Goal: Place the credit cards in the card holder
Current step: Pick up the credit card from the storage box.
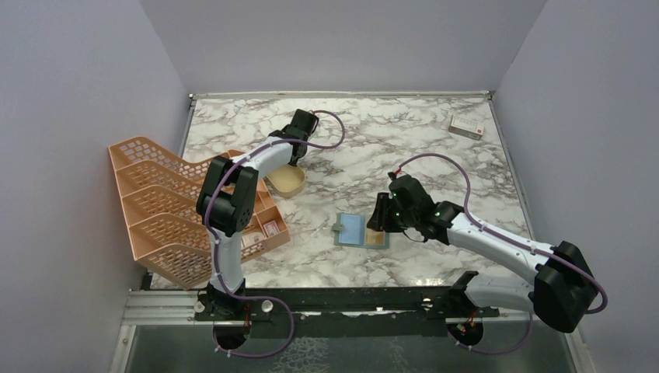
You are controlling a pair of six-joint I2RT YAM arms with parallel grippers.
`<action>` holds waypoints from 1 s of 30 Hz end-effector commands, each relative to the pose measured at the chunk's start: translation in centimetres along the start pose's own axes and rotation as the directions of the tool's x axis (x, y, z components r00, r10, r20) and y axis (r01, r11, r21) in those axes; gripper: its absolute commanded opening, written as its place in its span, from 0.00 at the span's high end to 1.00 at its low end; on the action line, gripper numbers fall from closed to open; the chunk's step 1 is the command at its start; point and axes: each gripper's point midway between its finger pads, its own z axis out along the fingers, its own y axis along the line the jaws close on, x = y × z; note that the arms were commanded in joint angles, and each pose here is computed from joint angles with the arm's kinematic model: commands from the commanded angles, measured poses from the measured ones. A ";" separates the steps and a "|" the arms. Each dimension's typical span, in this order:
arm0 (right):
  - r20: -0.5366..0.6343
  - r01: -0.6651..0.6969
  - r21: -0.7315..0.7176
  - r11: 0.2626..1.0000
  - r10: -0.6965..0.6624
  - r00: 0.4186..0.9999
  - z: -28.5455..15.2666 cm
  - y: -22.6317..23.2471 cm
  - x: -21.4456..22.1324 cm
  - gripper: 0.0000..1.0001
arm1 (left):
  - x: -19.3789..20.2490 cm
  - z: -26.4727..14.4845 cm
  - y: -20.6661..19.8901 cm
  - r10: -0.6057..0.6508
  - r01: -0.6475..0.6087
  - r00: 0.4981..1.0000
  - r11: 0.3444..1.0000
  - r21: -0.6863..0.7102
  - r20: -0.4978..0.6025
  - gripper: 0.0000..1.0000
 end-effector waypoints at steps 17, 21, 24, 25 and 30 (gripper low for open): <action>0.033 -0.013 0.008 1.000 0.013 0.999 -0.7 -0.3 -0.2 0.64 | -1.1 -1.7 1.8 -0.034 0.034 0.999 0.999 -0.032 -0.001 0.87; 0.051 -0.008 0.019 1.000 0.007 0.999 -1.2 -0.4 -0.6 0.64 | -1.4 -2.9 1.6 -0.068 0.068 0.998 0.998 0.004 0.005 0.90; 0.060 -0.006 0.007 1.000 0.005 0.998 -1.4 -0.1 -0.8 0.64 | -1.8 -4.1 1.2 -0.095 0.094 0.995 0.994 0.054 0.015 0.98; 0.060 -0.006 0.001 1.000 0.005 0.998 -1.5 0.0 -0.8 0.64 | -2.1 -4.5 0.9 -0.111 0.108 0.994 0.991 0.085 0.025 1.00; 0.056 -0.004 -0.027 1.000 0.005 0.998 -1.9 0.5 -0.8 0.64 | -3.3 -7.2 0.1 -0.208 0.188 0.975 0.959 0.212 0.077 1.00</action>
